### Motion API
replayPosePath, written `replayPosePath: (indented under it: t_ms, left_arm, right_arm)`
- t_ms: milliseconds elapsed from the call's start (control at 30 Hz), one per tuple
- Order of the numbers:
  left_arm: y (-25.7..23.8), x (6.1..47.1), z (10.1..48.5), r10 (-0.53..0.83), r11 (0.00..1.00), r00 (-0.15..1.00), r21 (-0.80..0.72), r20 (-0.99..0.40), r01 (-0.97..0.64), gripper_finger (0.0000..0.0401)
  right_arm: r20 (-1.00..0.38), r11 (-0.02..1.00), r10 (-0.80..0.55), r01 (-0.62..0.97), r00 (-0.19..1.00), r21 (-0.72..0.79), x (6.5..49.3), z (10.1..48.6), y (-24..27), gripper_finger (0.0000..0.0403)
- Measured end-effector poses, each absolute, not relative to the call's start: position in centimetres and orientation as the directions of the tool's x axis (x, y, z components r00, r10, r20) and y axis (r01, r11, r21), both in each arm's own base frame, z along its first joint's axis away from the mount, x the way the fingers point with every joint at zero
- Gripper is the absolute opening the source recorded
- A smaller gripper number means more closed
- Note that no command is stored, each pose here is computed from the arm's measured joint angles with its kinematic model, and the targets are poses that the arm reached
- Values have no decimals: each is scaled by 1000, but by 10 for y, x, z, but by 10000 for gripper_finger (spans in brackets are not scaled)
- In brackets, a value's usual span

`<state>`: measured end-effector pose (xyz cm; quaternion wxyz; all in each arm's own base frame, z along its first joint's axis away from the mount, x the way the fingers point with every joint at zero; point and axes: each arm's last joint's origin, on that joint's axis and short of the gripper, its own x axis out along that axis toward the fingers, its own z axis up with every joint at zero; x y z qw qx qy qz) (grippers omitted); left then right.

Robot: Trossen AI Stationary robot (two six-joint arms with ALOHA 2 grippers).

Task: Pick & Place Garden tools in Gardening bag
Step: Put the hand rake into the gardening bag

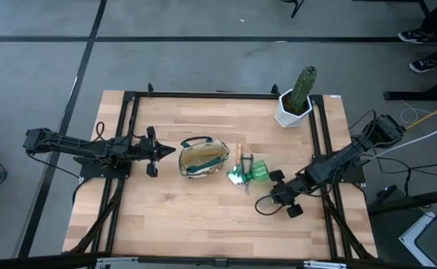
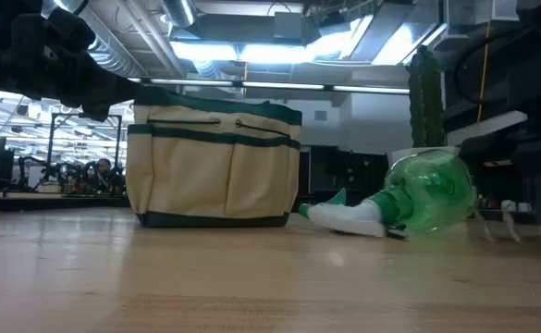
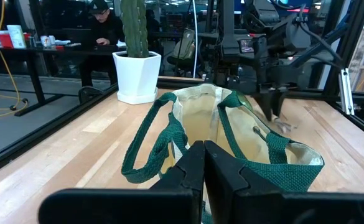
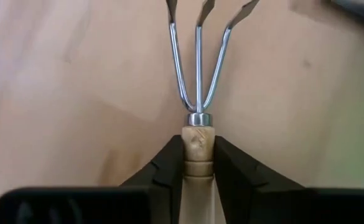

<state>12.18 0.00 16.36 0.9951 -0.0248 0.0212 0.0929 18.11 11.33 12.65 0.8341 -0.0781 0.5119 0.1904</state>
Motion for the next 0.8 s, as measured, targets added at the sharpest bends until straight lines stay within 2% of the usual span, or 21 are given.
replayPosePath:
  t_ms: [267,633,800]
  left_arm:
    - [0,122,164,184,982,982,-46,-47,-186,4]
    - [0,122,164,184,982,982,-46,-47,-186,4]
    - [0,122,164,184,982,982,-46,-47,-186,4]
  right_arm:
    - [-840,924,301,-357,451,139,187,131,118,79]
    - [-694,939,306,-326,651,108,203,145,124,78]
    - [-613,958,264,-276,744,78,209,152,126,78]
